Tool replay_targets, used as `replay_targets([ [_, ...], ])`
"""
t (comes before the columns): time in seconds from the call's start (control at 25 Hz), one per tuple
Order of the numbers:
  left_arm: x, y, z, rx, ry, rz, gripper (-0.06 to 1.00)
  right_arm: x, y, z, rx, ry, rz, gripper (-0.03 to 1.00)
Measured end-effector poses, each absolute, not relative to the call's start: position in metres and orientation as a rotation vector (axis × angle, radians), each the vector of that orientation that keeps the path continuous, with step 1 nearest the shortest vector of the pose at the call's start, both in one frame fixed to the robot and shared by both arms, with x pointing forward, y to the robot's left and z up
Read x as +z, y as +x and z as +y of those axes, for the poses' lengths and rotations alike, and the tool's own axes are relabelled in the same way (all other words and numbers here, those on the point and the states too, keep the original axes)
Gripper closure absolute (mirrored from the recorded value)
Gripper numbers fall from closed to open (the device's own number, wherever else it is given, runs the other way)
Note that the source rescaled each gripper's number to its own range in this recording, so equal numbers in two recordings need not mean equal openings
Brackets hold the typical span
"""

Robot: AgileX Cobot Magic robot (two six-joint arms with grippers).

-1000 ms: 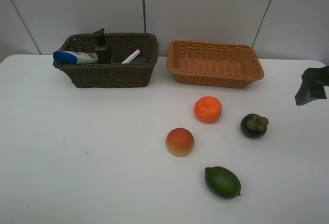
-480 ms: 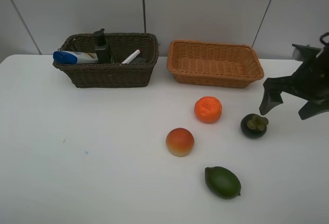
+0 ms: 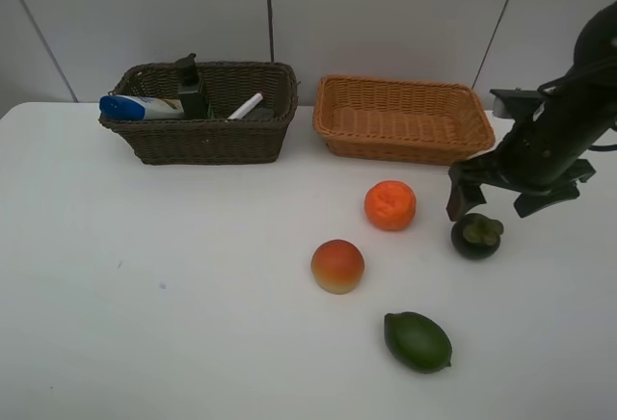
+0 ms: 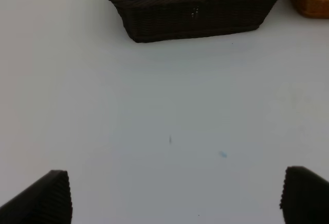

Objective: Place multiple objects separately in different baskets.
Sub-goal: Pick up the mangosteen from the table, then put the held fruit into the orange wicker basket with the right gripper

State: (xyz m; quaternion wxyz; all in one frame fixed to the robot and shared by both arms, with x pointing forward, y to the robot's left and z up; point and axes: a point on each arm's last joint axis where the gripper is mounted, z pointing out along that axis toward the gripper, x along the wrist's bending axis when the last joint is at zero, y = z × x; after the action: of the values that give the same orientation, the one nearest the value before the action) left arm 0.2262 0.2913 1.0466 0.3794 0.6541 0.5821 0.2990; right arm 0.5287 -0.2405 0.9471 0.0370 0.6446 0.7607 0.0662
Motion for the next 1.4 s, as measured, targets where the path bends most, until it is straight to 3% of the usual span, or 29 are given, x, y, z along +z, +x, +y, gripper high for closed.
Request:
replay_targets([
  [0.6, 1.047, 0.226, 0.291, 0.762, 1.668, 1.484, -0.06, 0.893, 0.541, -0.239, 0.090, 2.015, 2.380, 0.00],
  [0.68, 1.047, 0.226, 0.291, 0.762, 1.668, 1.484, -0.06, 0.888, 0.542, -0.239, 0.080, 2.019, 2.384, 0.14],
  [0.72, 1.047, 0.226, 0.291, 0.762, 1.668, 1.484, -0.06, 0.886, 0.542, -0.239, 0.074, 2.021, 2.386, 0.28],
  [0.84, 1.047, 0.226, 0.291, 0.762, 1.668, 1.484, -0.06, 0.882, 0.542, -0.239, 0.066, 2.023, 2.390, 0.86],
  [1.12, 1.047, 0.226, 0.291, 0.762, 1.668, 1.484, -0.06, 0.894, 0.541, -0.239, 0.059, 2.008, 2.396, 0.84],
  [1.4, 1.047, 0.226, 0.291, 0.762, 1.668, 1.484, -0.06, 0.975, 0.582, -0.232, 0.335, 1.888, 2.267, 0.84],
])
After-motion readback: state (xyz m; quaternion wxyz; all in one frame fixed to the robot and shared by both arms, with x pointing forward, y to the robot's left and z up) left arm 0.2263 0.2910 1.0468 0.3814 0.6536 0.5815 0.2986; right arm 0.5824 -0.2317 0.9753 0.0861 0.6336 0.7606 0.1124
